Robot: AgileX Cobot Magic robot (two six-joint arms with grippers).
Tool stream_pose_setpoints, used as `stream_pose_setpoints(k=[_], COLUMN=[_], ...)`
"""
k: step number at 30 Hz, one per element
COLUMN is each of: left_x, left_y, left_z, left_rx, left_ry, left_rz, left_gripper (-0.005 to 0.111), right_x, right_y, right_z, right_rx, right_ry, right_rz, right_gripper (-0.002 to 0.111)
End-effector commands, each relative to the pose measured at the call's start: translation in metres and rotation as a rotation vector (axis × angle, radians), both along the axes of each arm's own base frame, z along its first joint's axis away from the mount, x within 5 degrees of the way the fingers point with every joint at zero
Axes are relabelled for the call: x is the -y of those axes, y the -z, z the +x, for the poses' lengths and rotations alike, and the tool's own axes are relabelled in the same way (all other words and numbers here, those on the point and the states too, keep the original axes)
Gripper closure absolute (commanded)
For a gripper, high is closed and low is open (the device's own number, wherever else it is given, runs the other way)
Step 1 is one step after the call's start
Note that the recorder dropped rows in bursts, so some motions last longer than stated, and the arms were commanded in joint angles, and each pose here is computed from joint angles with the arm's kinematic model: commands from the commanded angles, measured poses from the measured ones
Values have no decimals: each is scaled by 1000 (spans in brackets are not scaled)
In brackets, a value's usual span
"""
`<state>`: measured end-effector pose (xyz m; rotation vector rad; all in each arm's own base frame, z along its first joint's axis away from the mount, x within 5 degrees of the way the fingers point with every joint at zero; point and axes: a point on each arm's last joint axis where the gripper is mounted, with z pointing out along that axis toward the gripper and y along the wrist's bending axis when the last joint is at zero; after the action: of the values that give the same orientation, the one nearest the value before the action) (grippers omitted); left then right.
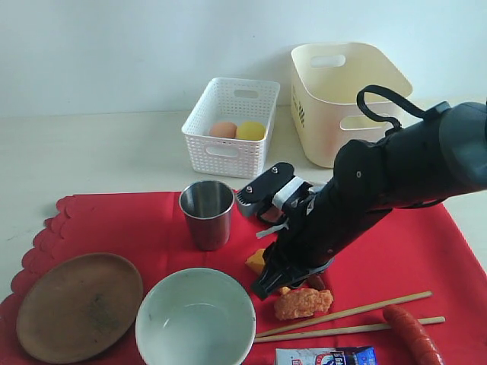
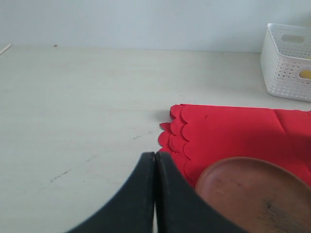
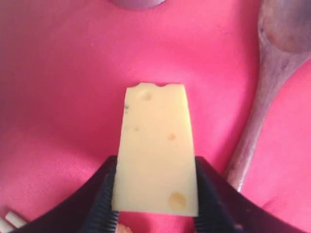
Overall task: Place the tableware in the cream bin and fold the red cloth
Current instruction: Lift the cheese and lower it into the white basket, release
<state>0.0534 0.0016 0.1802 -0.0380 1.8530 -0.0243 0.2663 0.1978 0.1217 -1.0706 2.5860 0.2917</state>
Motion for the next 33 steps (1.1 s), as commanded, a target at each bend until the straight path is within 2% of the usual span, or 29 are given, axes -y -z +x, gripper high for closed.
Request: stream_pose_setpoints(k=[1, 19, 33], left_x=[0, 0, 0], left_y=[-1, -1, -1], left_z=[0, 0, 0], left_rx=[16, 16, 16], left_ry=[-4, -4, -4], left_rz=[-4, -4, -4], left_gripper=[107, 107, 107], right_x=[0, 7, -13], right_y=[-4, -94, -169], right_z=[0, -10, 19], right_rx=[24, 238, 422], right_ry=[-5, -24, -24], right_rz=[7, 142, 265], right_gripper=[108, 108, 108])
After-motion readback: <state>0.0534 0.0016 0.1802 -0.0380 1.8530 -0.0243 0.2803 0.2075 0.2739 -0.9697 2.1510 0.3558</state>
